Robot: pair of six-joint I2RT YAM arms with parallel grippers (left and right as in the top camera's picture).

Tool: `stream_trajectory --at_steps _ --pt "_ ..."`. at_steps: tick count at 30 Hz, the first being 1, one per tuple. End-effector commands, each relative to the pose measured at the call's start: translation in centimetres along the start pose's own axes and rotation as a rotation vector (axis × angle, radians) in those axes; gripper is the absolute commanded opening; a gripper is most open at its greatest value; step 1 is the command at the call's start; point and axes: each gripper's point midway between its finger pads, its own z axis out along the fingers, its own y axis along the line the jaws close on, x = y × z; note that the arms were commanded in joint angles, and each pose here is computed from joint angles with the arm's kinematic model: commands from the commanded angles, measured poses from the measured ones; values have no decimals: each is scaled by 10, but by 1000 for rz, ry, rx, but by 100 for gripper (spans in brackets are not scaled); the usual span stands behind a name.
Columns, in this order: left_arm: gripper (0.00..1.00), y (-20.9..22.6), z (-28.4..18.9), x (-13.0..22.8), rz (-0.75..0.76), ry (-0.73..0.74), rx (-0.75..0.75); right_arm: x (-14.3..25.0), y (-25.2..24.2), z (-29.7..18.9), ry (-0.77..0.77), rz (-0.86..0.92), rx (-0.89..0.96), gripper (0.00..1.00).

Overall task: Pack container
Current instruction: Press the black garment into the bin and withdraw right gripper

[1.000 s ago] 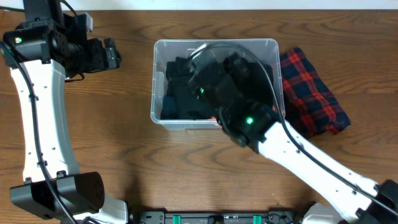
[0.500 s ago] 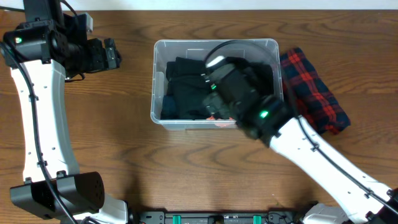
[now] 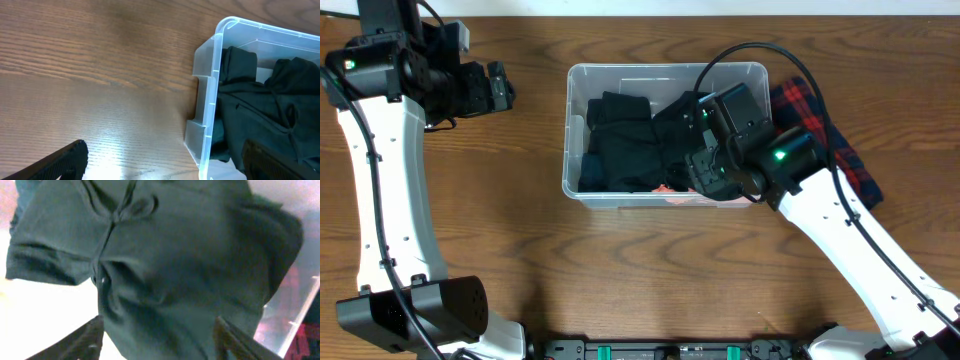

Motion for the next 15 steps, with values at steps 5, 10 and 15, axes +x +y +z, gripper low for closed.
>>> stream_trajectory --at_steps 5,10,15 --pt "98 0 4 3 -16 20 12 9 1 34 89 28 -4 57" --pt "98 0 4 3 -16 21 12 26 1 74 205 23 11 56" --pt "98 0 4 4 -17 23 11 56 0 122 364 18 30 58"
